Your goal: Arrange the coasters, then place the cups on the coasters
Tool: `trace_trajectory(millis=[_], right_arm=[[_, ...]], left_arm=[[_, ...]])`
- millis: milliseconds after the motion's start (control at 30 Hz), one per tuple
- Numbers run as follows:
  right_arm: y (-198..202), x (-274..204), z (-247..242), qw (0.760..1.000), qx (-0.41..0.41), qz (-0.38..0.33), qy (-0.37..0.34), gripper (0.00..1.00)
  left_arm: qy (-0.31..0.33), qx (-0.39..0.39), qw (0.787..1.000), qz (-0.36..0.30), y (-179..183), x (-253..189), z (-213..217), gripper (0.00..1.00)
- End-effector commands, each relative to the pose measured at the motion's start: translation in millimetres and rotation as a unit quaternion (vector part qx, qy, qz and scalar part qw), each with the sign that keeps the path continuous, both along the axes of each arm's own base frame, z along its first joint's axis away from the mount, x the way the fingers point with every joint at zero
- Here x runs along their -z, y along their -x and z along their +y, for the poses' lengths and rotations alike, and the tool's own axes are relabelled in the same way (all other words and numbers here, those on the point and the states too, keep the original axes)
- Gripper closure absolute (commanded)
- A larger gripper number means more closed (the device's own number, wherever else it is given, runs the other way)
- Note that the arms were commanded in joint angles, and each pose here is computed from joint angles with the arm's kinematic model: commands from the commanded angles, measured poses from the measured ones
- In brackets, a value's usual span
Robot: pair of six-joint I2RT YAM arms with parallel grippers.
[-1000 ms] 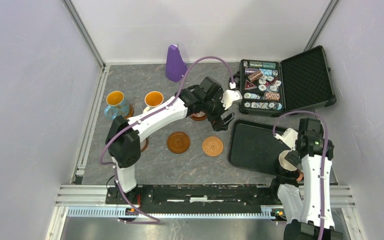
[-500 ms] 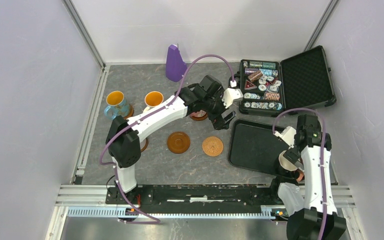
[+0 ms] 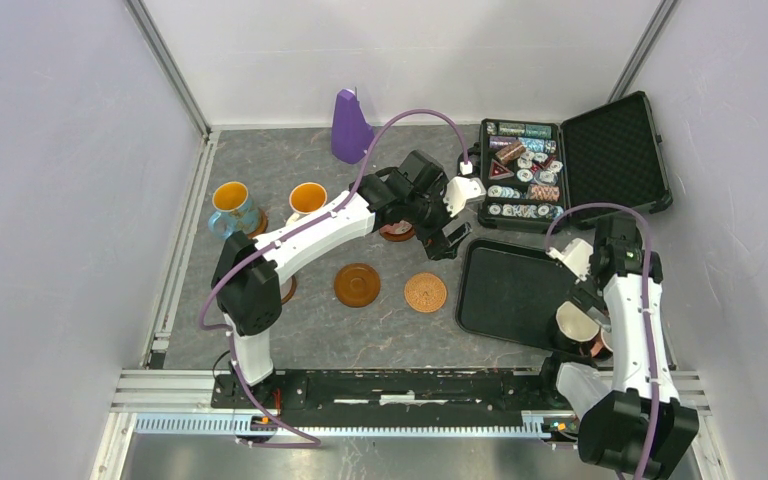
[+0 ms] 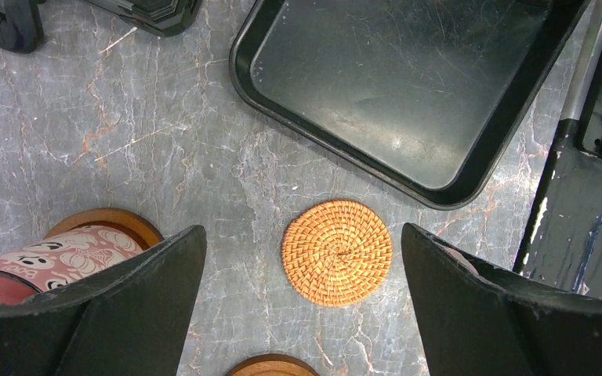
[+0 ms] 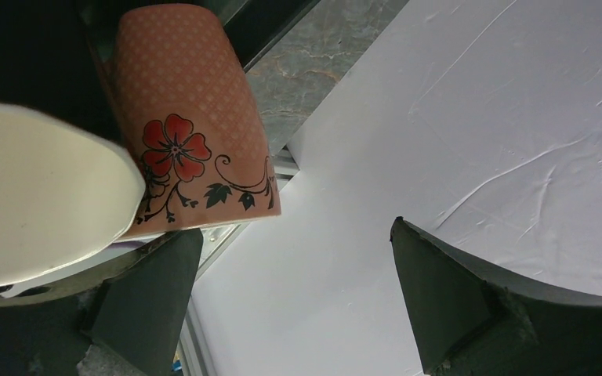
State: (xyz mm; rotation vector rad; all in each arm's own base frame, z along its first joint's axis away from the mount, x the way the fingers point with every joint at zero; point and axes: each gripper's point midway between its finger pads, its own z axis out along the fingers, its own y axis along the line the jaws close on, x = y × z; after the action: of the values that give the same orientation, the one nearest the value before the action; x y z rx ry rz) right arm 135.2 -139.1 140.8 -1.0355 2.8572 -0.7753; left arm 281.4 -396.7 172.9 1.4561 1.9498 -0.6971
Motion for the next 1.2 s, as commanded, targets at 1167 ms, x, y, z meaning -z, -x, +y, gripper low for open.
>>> trace_trajectory(millis=[1167], right_arm=[[-74.7, -79.5, 23.6, 0.977, -0.039, -0.193, -0.078, 0.02]], left_arm=[[-0.053, 0.003, 0.997, -0.064, -41.4, 43.1, -56.4, 0.02]])
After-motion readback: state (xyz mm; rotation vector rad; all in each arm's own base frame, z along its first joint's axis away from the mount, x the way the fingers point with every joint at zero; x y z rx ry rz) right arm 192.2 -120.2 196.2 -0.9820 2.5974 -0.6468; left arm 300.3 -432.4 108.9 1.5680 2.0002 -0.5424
